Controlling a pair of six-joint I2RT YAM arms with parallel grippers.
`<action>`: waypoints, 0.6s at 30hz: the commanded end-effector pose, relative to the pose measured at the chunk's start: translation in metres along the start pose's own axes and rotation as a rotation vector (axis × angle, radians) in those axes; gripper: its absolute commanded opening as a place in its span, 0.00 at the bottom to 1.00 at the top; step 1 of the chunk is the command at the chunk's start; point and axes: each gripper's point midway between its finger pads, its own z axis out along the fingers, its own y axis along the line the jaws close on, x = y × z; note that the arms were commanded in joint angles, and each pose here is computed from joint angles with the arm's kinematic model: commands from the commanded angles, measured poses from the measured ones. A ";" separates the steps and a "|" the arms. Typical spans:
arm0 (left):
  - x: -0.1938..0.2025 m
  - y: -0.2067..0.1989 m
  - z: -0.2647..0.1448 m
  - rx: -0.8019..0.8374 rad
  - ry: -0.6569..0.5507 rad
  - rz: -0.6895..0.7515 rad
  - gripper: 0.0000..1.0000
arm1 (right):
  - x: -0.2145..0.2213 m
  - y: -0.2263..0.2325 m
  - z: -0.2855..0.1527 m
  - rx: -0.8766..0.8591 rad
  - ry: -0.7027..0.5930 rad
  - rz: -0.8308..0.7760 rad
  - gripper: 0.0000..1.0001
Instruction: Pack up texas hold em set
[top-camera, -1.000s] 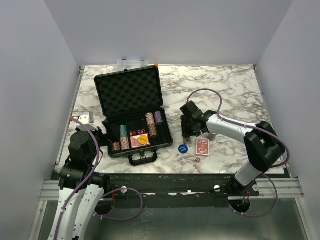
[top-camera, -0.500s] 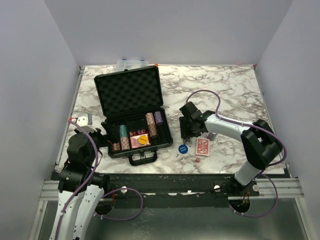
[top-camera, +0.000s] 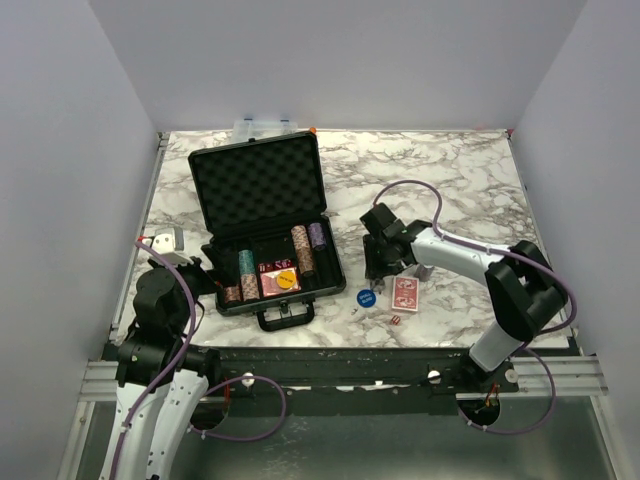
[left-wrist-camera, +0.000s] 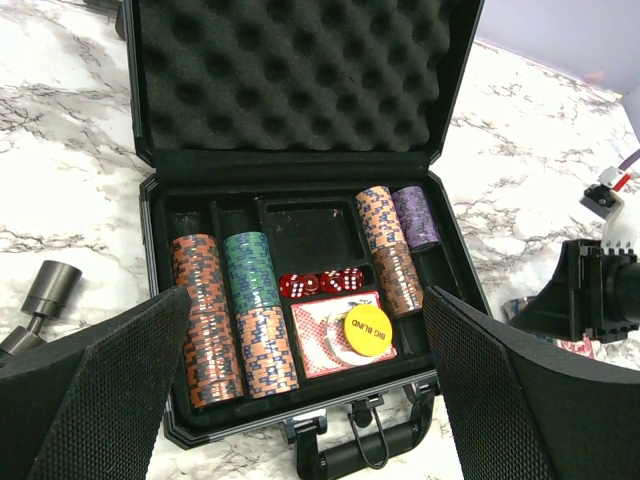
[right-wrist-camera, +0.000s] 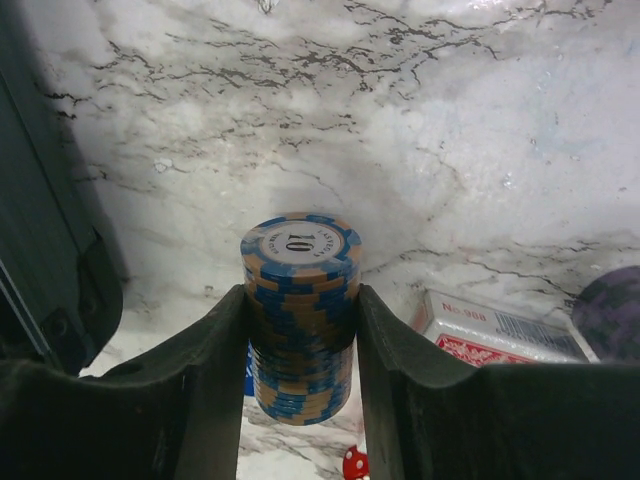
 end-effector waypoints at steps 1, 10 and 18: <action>0.003 0.002 0.000 -0.004 0.003 0.005 0.98 | -0.032 0.015 -0.040 -0.058 -0.085 -0.023 0.14; 0.003 0.002 -0.002 -0.003 0.000 0.011 0.98 | -0.081 0.053 -0.099 -0.187 -0.199 -0.048 0.11; 0.003 0.003 -0.002 -0.005 0.001 0.016 0.98 | -0.102 0.099 -0.118 -0.291 -0.240 -0.091 0.11</action>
